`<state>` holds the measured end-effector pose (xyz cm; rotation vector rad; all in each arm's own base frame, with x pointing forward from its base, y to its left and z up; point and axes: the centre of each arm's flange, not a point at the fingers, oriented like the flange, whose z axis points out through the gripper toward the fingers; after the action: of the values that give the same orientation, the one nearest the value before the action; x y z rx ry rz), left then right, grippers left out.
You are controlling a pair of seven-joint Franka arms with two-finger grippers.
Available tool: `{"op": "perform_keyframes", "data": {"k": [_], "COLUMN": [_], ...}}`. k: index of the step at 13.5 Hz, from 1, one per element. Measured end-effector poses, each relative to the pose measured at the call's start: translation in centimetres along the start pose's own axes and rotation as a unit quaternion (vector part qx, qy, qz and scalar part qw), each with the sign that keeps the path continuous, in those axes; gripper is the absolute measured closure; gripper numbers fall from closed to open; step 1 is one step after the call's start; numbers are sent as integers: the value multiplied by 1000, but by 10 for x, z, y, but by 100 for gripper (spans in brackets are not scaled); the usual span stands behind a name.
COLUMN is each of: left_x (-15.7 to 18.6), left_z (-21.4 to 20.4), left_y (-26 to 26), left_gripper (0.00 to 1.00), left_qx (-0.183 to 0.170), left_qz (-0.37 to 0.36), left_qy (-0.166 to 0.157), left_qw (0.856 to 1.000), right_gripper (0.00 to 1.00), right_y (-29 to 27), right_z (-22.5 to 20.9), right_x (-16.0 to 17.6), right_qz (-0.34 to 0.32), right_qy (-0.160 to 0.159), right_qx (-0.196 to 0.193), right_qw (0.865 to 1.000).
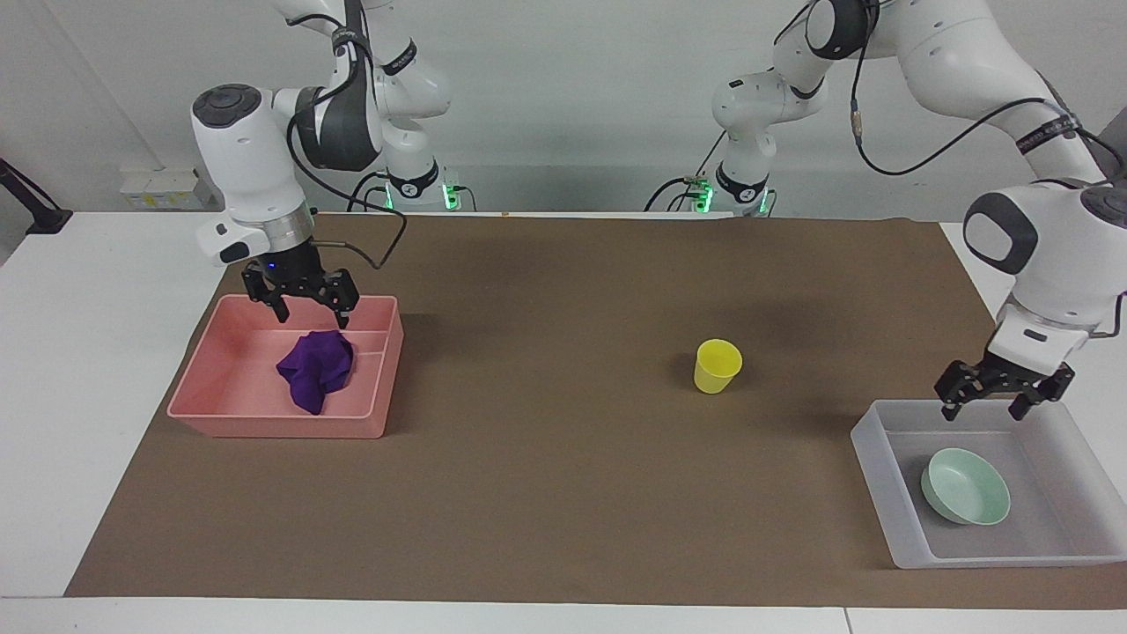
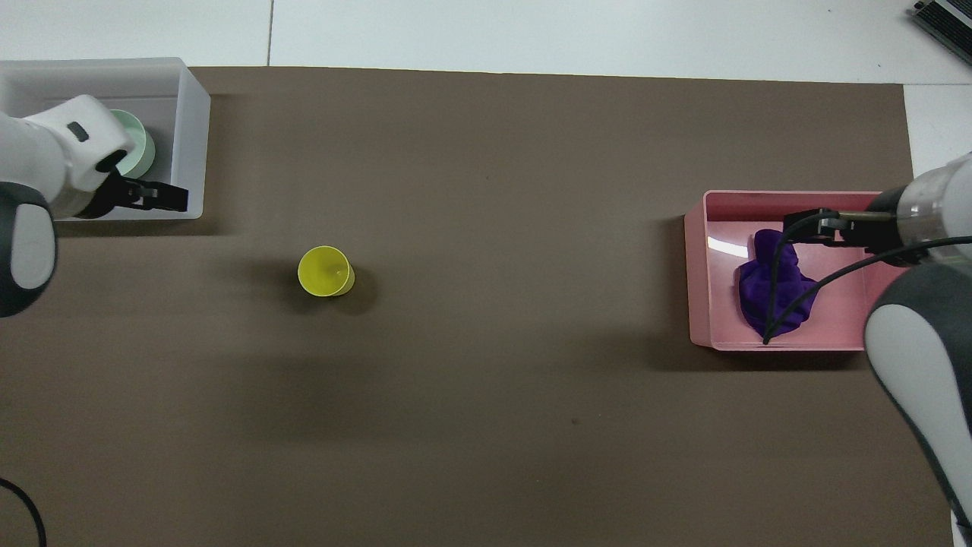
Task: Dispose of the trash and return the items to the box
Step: 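Reach the left gripper to the yellow cup while the right gripper withdraws, then grasp the yellow cup with the left gripper and carry it to the clear box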
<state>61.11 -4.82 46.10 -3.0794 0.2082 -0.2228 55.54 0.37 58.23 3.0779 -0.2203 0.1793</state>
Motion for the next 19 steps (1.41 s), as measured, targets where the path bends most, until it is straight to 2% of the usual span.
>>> {"op": "perform_keyframes", "data": {"k": [4, 7, 9, 11, 12, 13, 17, 18, 19], "left_x": [-28, -47, -57, -68, -73, -76, -79, -77, -75], "left_z": [33, 54, 66, 82, 89, 94, 98, 93, 88], "left_y": [85, 124, 134, 135, 136, 137, 143, 143, 142], "left_gripper": [0, 0, 4, 26, 26, 33, 88, 96, 96], "left_qx": [-12, -19, -23, -26, -27, -27, -28, -29, -28], "left_qz": [-8, -10, -8, -7, -7, -6, -3, -3, -5], "left_qy": [11, 12, 19, 25, 25, 25, 23, 28, 29], "left_qw": [1000, 1000, 1000, 999, 999, 999, 999, 999, 999], "right_gripper": [0, 0, 0, 0, 0, 0, 0, 0, 0], "right_y": [18, 26, 26, 26, 25, 27, 32, 32, 31], "right_z": [-67, -71, -69, -67, -66, -65, -62, -61, -60], "right_x": [-11, -15, -15, -15, -15, -15, -16, -16, -16], "right_qz": [-4, -13, -13, -13, -11, -8, -12, -14, -18], "right_qy": [-24, -35, -38, -41, -42, -43, -49, -50, -50], "right_qx": [-6, -7, -6, -2, 5, 11, 12, 11, 9], "right_qw": [1000, 999, 999, 999, 999, 999, 999, 999, 999]}}
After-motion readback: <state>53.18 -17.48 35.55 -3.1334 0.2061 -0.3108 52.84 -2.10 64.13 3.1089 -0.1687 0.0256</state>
